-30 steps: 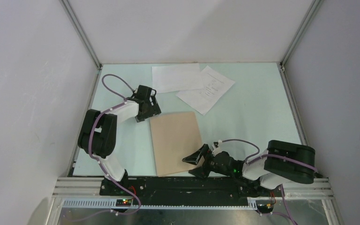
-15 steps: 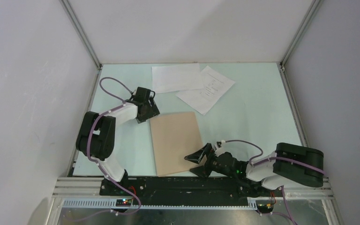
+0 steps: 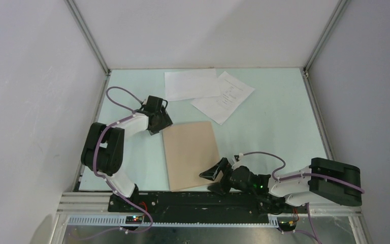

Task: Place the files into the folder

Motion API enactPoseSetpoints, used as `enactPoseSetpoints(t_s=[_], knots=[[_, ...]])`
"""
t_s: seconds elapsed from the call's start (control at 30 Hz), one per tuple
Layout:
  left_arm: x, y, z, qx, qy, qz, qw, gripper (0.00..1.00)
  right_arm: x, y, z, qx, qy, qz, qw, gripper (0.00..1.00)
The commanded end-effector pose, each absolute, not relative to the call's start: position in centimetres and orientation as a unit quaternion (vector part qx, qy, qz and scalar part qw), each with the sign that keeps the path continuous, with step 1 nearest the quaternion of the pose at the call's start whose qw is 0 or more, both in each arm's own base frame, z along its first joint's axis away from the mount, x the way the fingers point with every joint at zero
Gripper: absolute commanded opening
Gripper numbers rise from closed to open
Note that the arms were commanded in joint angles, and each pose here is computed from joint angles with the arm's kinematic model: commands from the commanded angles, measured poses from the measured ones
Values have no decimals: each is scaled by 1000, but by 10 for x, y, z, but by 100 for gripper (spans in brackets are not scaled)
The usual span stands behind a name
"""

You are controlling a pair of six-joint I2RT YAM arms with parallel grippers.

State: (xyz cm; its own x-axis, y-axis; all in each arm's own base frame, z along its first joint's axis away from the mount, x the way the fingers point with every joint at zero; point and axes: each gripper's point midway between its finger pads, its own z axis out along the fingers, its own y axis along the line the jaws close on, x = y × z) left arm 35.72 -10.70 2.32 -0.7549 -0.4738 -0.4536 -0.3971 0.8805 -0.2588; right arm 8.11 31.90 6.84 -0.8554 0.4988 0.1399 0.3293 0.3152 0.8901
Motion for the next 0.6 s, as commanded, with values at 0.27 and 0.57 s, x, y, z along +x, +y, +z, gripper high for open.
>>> enactPoseSetpoints(t_s=[0.27, 0.57], knots=[[336, -109, 12, -242, 940, -75, 230, 70, 106, 328, 77, 278, 780, 544, 139, 100], [331, -112, 12, -239, 941, -81, 227, 65, 119, 317, 83, 292, 765, 546, 179, 100]])
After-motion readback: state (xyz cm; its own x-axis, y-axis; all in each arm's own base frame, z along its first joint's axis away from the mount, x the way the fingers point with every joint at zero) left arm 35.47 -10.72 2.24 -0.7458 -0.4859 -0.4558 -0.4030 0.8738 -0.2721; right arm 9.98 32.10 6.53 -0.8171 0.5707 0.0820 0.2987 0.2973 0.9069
